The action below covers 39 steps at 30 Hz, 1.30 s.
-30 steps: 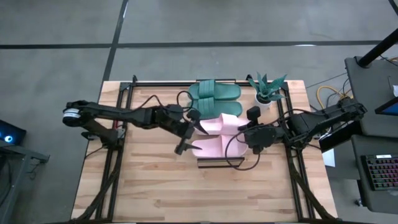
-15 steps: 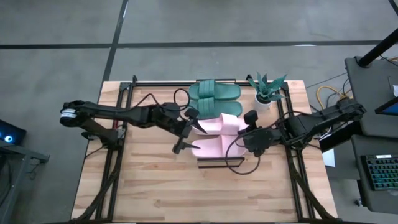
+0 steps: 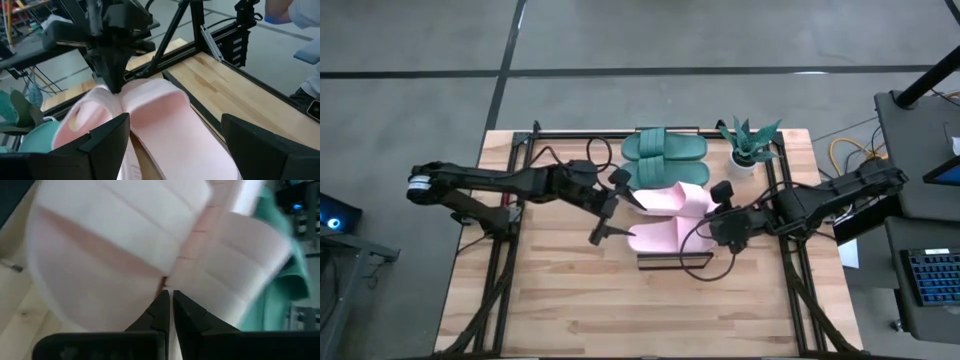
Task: Pick and place slides into the shelf
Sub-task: Put the left pink slipper on the shelf
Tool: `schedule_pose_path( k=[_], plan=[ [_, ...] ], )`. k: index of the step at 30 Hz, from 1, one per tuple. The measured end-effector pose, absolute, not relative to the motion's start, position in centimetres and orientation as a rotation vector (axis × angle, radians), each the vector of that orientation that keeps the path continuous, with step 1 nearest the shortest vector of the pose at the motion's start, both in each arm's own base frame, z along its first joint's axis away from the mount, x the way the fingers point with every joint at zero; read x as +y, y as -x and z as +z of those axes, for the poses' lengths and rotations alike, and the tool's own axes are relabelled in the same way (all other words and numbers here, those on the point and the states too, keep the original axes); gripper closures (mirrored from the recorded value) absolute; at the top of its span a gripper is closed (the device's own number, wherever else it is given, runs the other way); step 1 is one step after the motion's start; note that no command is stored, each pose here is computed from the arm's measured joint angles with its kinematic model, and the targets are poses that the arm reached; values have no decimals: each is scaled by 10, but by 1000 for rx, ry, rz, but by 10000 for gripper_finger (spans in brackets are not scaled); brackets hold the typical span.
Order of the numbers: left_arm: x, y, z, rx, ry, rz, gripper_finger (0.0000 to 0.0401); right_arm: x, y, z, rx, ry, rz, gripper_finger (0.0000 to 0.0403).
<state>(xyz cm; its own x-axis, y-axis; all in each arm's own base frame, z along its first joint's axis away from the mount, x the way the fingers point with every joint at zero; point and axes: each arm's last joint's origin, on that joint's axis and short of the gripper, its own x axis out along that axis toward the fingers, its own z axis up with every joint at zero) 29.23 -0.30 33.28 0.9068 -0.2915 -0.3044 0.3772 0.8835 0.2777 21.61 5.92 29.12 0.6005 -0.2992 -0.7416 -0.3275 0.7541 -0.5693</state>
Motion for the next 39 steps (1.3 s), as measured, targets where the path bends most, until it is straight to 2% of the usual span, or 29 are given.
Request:
schedule_pose_path(
  k=[9, 16, 20, 25, 34, 39],
  plan=[
    [-3, -287, 338, 248, -342, -349, 104, 59, -215, 279, 984, 739, 59, 390],
    [-3, -286, 336, 265, -339, -347, 104, 62, -212, 300, 902, 672, 143, 390],
    [-3, -286, 335, 282, -336, -349, 104, 62, -212, 311, 850, 685, 137, 390],
    [-3, -286, 334, 284, -336, -348, 104, 54, -227, 322, 700, 768, 35, 390],
    [-3, -284, 330, 331, -326, -356, 104, 24, -239, 318, 742, 741, -80, 390],
    [-3, -284, 330, 334, -326, -356, 104, 23, -243, 308, 759, 703, 15, 390]
  ],
)
